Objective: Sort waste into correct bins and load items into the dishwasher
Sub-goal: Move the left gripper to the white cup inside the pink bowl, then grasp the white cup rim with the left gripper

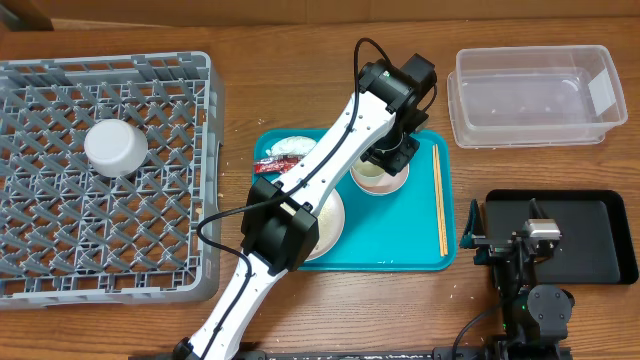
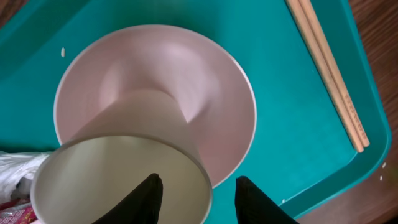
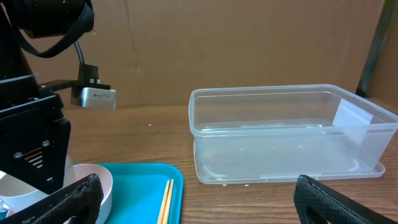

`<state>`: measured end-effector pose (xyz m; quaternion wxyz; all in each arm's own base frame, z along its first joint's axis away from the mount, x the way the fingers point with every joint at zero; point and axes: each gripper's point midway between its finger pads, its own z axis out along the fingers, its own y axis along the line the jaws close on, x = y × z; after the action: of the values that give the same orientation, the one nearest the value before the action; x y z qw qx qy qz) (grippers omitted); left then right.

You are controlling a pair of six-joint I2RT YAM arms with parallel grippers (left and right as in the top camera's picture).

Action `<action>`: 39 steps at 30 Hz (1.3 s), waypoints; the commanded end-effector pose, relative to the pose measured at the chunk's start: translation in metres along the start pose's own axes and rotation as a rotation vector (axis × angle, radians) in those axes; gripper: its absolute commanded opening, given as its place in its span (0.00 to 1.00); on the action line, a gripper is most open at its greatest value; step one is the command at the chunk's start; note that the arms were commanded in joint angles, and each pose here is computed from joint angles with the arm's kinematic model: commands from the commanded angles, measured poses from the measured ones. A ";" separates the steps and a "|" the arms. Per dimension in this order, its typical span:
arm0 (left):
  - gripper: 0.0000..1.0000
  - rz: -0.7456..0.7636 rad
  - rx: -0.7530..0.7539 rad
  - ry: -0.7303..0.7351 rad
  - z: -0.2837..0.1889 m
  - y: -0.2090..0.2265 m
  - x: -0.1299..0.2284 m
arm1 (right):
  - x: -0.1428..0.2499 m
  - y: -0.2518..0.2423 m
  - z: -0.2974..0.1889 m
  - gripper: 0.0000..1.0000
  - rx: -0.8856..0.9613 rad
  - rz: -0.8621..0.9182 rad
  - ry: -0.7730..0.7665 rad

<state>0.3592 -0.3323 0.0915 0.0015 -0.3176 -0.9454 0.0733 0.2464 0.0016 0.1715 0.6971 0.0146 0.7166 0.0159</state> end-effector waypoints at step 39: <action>0.04 -0.119 0.114 -0.052 -0.015 -0.011 -0.010 | 0.001 0.000 0.000 1.00 0.001 -0.004 -0.006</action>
<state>0.3599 -0.3326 0.0828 0.0090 -0.2696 -0.9601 0.0742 0.2464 0.0015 0.1714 0.6970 0.0147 0.7168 0.0157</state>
